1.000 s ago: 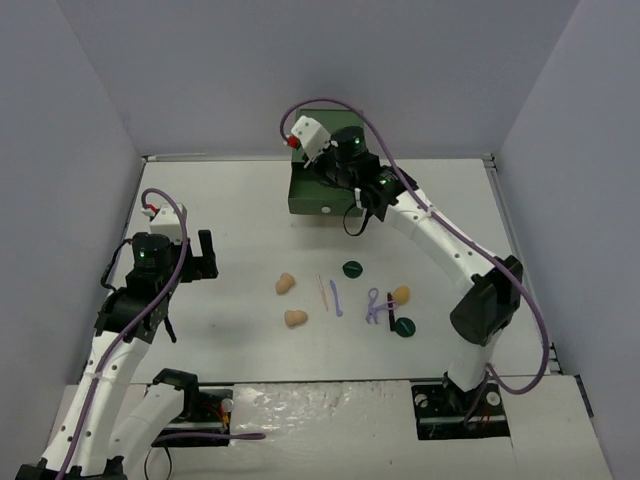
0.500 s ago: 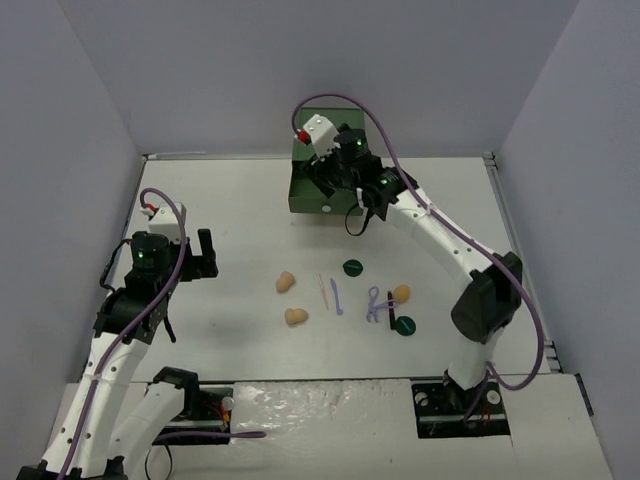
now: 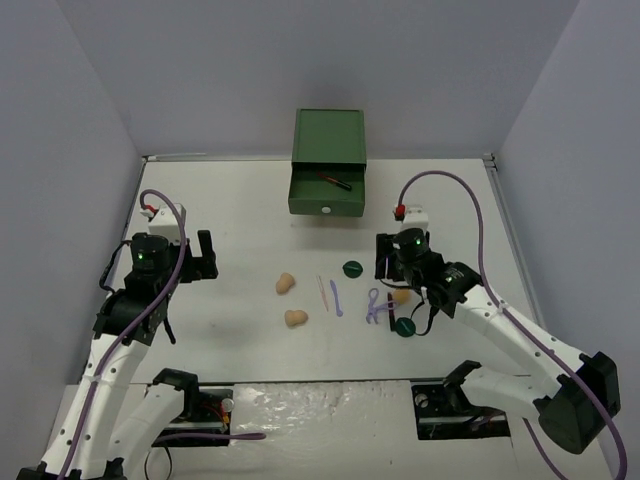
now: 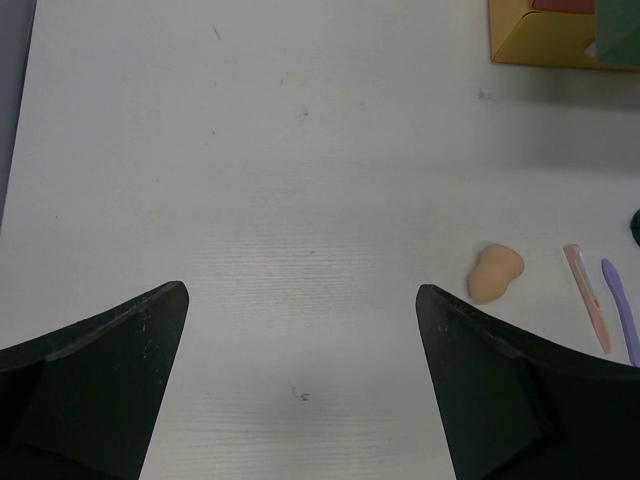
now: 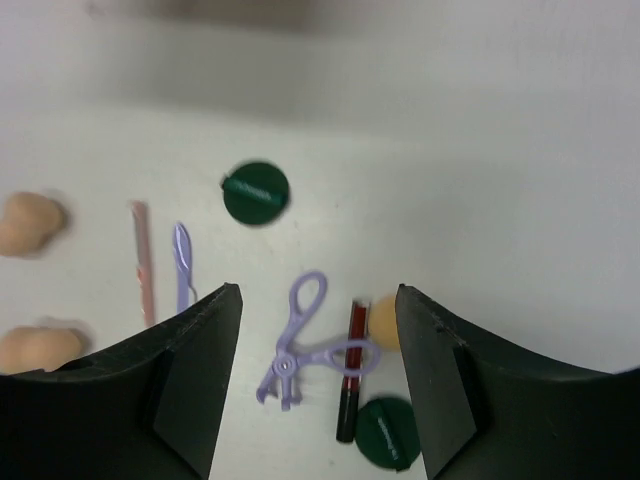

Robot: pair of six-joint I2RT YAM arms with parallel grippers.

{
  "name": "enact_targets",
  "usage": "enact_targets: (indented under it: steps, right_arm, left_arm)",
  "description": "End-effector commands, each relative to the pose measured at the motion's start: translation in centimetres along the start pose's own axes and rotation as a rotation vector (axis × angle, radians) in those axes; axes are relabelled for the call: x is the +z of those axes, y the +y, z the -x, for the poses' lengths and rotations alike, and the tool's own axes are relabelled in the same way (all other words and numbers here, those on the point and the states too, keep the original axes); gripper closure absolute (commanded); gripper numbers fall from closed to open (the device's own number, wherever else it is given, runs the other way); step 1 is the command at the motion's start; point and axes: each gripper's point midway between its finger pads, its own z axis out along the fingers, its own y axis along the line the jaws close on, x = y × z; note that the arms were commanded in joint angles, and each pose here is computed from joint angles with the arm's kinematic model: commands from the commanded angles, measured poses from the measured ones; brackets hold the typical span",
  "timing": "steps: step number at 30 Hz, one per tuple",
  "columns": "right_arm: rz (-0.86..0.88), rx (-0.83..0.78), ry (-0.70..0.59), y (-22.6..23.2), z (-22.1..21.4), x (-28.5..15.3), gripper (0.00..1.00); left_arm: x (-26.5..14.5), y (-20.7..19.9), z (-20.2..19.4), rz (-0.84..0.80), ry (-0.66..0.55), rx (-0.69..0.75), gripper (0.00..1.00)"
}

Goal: Organize the makeup

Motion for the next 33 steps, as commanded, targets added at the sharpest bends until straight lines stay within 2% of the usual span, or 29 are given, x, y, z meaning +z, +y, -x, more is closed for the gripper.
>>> enact_targets:
  steps: [1,8,13,18,33]
  right_arm:
    - [-0.034,0.175,0.115,-1.1,-6.0,-0.3,0.41]
    - [-0.093,0.207,0.233,-2.0,-10.4,0.6,0.44]
    - [-0.088,0.201,0.316,-1.8,-13.3,1.6,0.60]
    - [-0.089,0.193,0.368,-1.8,-15.1,2.1,0.68]
    - [-0.095,0.187,0.433,-1.5,-17.2,3.3,0.69]
  left_arm:
    - [-0.2,-0.3,2.8,-0.009,-0.075,-0.020,0.03]
    - [0.0,-0.3,2.6,-0.007,-0.066,-0.018,0.03]
    - [0.0,-0.3,2.6,-0.008,-0.065,-0.019,0.03]
    - [0.0,-0.3,2.6,-0.009,-0.064,-0.019,0.03]
    - [-0.1,-0.4,2.7,-0.013,-0.068,-0.018,0.03]
